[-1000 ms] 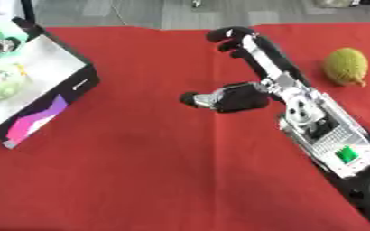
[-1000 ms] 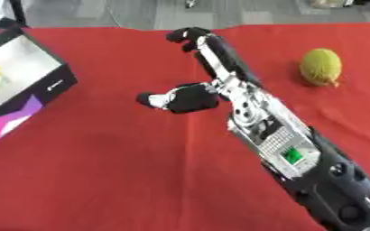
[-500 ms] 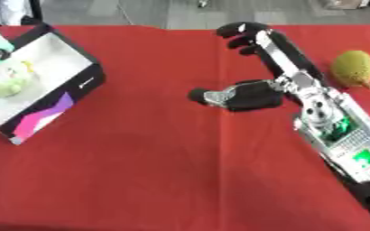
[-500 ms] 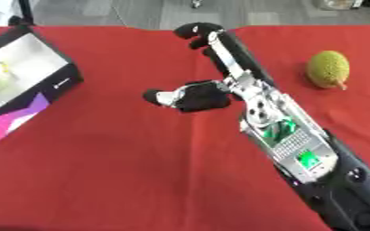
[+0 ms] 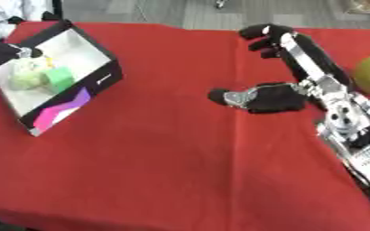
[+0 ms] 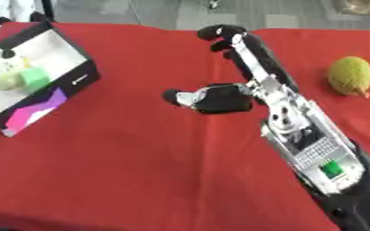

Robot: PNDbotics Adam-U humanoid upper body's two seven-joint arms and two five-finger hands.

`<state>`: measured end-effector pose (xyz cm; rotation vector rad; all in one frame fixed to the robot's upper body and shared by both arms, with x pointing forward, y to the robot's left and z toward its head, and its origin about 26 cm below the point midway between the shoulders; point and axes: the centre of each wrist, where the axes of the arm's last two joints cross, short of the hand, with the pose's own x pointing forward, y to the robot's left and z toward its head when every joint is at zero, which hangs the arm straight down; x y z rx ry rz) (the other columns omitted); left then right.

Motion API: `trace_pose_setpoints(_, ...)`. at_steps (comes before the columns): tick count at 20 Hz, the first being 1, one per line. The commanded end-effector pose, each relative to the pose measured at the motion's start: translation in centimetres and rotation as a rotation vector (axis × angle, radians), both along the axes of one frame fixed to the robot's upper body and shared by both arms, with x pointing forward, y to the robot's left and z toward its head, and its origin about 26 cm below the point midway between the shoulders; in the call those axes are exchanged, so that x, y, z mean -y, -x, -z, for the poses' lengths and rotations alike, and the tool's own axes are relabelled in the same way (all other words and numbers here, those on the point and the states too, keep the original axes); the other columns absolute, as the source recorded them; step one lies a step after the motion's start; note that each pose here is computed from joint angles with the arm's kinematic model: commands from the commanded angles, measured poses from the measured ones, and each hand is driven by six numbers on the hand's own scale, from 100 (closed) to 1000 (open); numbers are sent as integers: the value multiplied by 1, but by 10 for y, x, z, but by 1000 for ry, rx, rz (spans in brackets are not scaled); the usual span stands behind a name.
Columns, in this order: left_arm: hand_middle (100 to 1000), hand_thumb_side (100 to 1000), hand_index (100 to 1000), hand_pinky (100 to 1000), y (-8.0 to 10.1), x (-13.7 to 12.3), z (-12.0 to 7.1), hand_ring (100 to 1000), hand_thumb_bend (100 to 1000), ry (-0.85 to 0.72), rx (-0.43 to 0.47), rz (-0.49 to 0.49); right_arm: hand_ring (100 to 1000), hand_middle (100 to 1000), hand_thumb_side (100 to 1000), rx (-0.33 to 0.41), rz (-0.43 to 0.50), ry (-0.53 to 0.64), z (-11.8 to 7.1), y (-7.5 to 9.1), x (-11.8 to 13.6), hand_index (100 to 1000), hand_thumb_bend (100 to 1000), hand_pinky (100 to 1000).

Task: Pick up the objects with one hand, pass them to the other hand, and then place them into the box on the other side of the table.

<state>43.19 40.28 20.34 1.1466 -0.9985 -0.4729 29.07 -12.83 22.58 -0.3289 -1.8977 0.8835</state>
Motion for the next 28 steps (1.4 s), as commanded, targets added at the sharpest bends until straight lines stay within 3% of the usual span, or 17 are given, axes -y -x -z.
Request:
trace_pose_setpoints(1, 720, 424, 779, 742, 3, -9, -18, 709, 859, -21, 43, -19, 825, 811, 269, 31, 4, -4, -8, 2, 4, 824, 701, 842)
trace_pose_setpoints(3, 721, 449, 782, 740, 4, -8, -20, 705, 846, -23, 58, -16, 825, 812, 269, 32, 4, -5, -8, 2, 4, 824, 701, 842)
trace_pose_setpoints(5, 738, 542, 788, 732, 5, -5, -24, 700, 826, -27, 89, -8, 826, 813, 270, 33, 5, -5, -9, 2, 4, 824, 701, 843)
trace_pose_setpoints(8, 774, 650, 800, 727, 11, 4, -35, 699, 760, -7, 202, 26, 828, 816, 271, 39, 24, -4, -10, 1, 8, 828, 702, 844)
trace_pose_setpoints(13, 769, 652, 796, 709, 28, 30, -46, 679, 778, 83, 445, 126, 846, 850, 276, 39, 100, -5, -20, -8, 29, 846, 719, 854)
trace_pose_setpoints(17, 759, 644, 783, 698, 43, 53, -46, 667, 780, 169, 577, 200, 858, 866, 268, 16, 140, 11, -33, -20, 60, 852, 711, 862)
trace_pose_setpoints(23, 750, 634, 773, 684, 58, 76, -36, 655, 777, 290, 675, 243, 876, 880, 249, -16, 159, 118, -44, -45, 108, 861, 713, 880)
trace_pose_setpoints(28, 748, 632, 769, 681, 63, 89, -25, 653, 777, 357, 696, 260, 883, 883, 225, -68, 211, 237, -46, -74, 151, 862, 696, 890)
